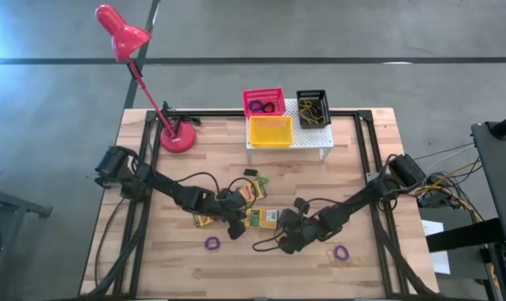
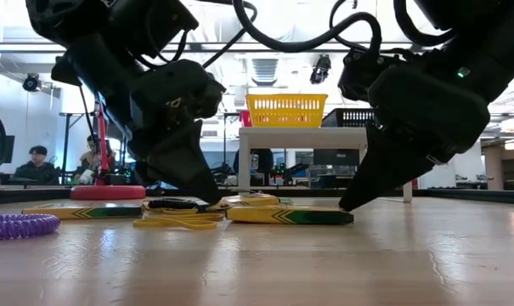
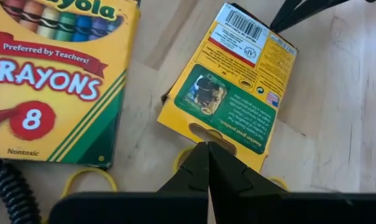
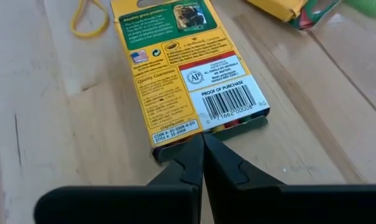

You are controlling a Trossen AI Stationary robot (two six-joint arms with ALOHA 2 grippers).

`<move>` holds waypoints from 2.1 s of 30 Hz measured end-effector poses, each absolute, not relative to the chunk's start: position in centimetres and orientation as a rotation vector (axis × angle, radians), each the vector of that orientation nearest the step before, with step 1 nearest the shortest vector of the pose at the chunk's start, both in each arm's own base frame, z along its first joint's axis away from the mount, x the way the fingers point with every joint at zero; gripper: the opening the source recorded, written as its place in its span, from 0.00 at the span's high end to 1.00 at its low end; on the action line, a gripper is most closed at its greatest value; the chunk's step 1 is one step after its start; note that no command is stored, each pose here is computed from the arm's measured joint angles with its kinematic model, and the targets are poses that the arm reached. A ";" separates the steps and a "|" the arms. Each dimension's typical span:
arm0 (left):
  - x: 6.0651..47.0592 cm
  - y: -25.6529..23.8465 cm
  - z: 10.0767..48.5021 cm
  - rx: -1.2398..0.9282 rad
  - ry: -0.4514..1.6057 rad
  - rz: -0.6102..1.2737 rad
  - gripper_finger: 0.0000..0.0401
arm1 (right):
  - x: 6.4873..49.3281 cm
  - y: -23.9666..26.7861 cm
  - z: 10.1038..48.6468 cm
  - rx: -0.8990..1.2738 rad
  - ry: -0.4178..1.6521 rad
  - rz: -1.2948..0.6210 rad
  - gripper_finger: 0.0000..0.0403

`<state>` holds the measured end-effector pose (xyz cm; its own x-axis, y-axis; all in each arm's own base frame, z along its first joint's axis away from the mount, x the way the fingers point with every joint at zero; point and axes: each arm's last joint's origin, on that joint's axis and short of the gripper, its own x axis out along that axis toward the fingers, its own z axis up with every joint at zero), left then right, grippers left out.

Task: Pick & Place Office Desk Supplies
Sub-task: Put the crayon box into the yellow bin on the shelf

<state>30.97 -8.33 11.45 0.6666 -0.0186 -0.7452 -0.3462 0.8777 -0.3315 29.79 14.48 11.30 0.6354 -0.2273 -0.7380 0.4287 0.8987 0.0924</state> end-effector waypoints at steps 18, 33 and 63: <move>32.3 -8.7 12.8 -0.501 0.717 0.124 1.00 | 30.0 14.5 10.9 0.265 0.824 -0.350 0.98; 32.4 -8.0 10.0 -0.476 0.792 0.168 1.00 | 30.5 14.2 11.0 0.272 0.834 -0.276 0.98; 32.5 -8.0 10.0 -0.471 0.778 0.153 1.00 | 30.9 14.1 13.2 0.372 0.805 -0.236 0.98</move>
<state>32.51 -8.01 10.01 0.7070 -0.0383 -0.7061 -0.3028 0.8860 -0.3513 30.95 14.11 13.23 0.6723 -0.0651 -0.7374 0.3439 0.9096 0.2332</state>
